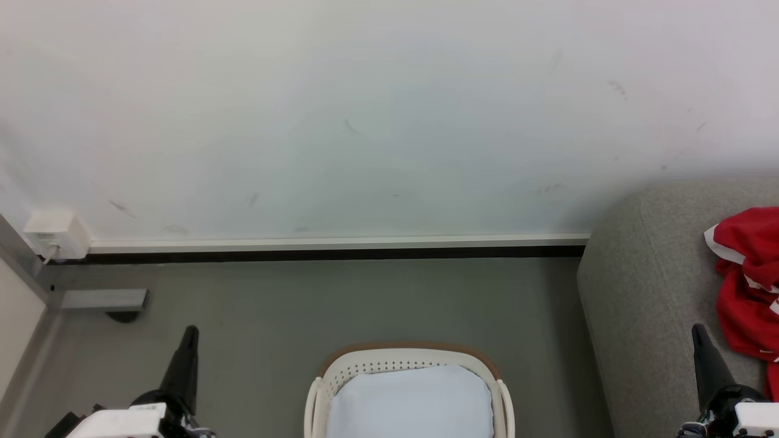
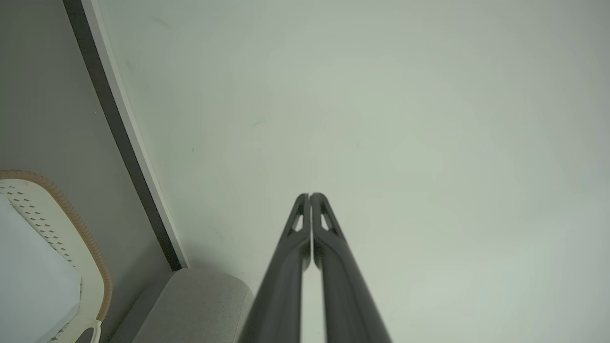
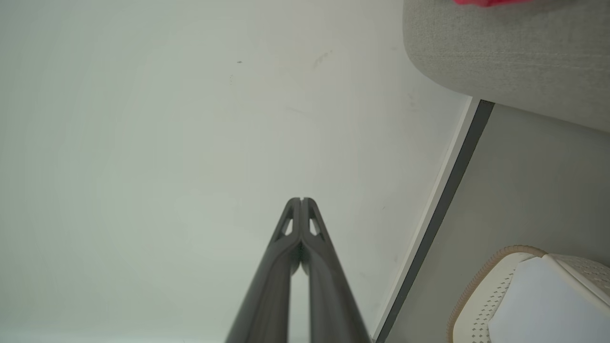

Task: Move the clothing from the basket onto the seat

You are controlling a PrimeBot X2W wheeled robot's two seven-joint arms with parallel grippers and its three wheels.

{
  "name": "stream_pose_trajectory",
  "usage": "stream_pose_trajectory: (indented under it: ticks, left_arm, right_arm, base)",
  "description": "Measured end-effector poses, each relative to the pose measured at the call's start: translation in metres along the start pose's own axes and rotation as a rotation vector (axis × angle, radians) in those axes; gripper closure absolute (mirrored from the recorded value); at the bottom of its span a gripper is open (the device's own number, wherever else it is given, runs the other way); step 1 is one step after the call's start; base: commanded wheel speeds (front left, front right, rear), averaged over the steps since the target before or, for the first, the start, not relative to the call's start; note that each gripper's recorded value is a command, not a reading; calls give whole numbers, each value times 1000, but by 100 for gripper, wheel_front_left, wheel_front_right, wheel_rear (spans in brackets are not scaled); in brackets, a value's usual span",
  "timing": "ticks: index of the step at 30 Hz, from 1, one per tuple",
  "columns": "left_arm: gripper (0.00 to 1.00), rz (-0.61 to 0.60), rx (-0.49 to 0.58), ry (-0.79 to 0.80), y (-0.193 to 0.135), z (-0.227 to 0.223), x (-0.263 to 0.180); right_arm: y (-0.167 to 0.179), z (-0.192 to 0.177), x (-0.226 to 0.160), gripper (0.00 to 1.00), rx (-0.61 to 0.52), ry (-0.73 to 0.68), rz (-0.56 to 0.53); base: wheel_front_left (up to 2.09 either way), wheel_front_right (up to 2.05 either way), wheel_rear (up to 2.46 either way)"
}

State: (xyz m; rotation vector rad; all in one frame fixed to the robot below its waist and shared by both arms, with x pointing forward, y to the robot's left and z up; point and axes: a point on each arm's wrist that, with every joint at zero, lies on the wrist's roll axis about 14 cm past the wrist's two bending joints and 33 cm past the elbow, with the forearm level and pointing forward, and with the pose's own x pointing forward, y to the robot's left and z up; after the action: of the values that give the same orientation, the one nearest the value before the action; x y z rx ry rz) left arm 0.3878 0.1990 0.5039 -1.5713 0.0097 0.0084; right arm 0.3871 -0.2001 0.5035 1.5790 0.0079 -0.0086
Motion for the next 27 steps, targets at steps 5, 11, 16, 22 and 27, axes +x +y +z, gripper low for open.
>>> stream_pose_trajectory:
  ticks: [5,11,16,22,27]
  left_arm:
    - [100,0,0,0,0,0,0]
    - [100,-1,0,0,0,0,0]
    - [100,-1,0,0,0,0,0]
    - [100,-1,0,0,0,0,0]
    - [100,-1,0,0,0,0,0]
  right_arm:
    - [0,0,0,100,0,0,0]
    - [0,0,0,100,0,0,0]
    - [0,0,0,100,0,0,0]
    - [0,0,0,100,0,0,0]
    - [0,0,0,100,0,-1,0]
  base:
    - [0,0,0]
    - [0,0,0]
    - [0,0,0]
    - [0,0,0]
    - [0,0,0]
